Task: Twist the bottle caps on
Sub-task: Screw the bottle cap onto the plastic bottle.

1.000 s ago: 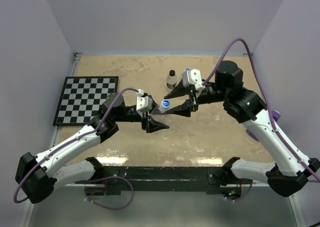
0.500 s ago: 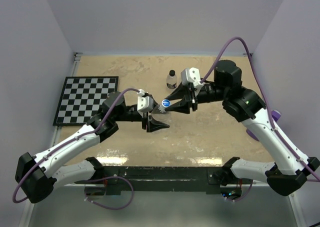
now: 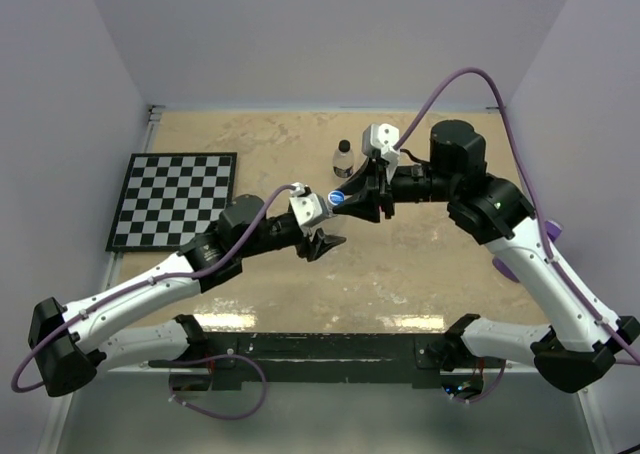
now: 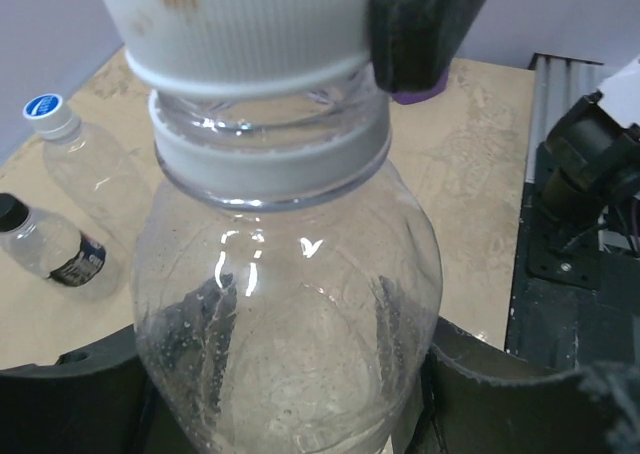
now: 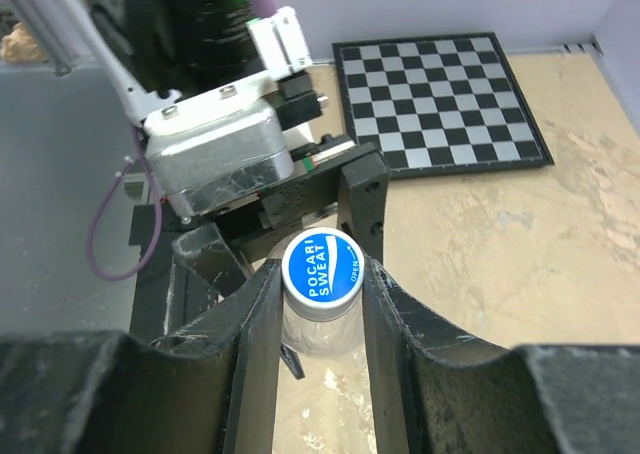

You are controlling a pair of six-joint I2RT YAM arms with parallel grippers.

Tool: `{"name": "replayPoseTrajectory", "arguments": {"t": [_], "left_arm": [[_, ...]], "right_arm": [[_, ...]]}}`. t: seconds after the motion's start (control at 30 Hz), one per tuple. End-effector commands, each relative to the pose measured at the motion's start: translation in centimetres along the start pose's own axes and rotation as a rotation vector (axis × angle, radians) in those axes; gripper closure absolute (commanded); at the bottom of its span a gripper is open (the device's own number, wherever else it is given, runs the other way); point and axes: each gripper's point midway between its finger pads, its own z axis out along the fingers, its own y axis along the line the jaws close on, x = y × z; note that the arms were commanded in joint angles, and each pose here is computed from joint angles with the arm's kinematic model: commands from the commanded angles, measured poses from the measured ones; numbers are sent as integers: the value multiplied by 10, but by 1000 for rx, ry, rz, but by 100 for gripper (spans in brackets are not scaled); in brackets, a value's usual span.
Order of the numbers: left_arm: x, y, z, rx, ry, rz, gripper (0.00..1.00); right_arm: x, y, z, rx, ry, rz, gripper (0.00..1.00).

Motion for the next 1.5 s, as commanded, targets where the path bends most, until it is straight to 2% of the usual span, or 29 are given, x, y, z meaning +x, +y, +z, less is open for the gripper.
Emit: {"name": "replayPoseTrajectory", "arguments": {"t": [0.0, 0.2, 0.4, 0.6, 0.7, 0.8, 0.97, 1.17, 1.47], "left_arm": [[-62, 24, -9, -179, -149, 74, 100], [-66, 47, -14, -361, -161, 29, 100], [-59, 50, -9, -417, -164, -7, 100], [-40, 44, -4, -380, -117, -12, 100], [-29, 44, -7, -352, -90, -13, 100], [-18, 41, -10, -264, -77, -35, 100], [-7, 28, -17, -97, -63, -30, 100], [-9, 1, -16, 69, -57, 10, 100], [-18, -17, -16, 193, -70, 32, 100]], "right_arm": [[24, -24, 2, 151, 74, 130, 73], [39, -34, 4, 234, 90, 227, 75], [41, -34, 6, 247, 67, 244, 74], [22, -27, 1, 228, 4, 227, 43], [7, -22, -7, 224, -20, 197, 34], [-9, -16, -15, 215, -39, 135, 29], [-35, -6, -26, 190, -96, 58, 29], [-44, 3, -21, 102, -107, -22, 34], [-42, 19, -14, -49, -100, -171, 37]]}}
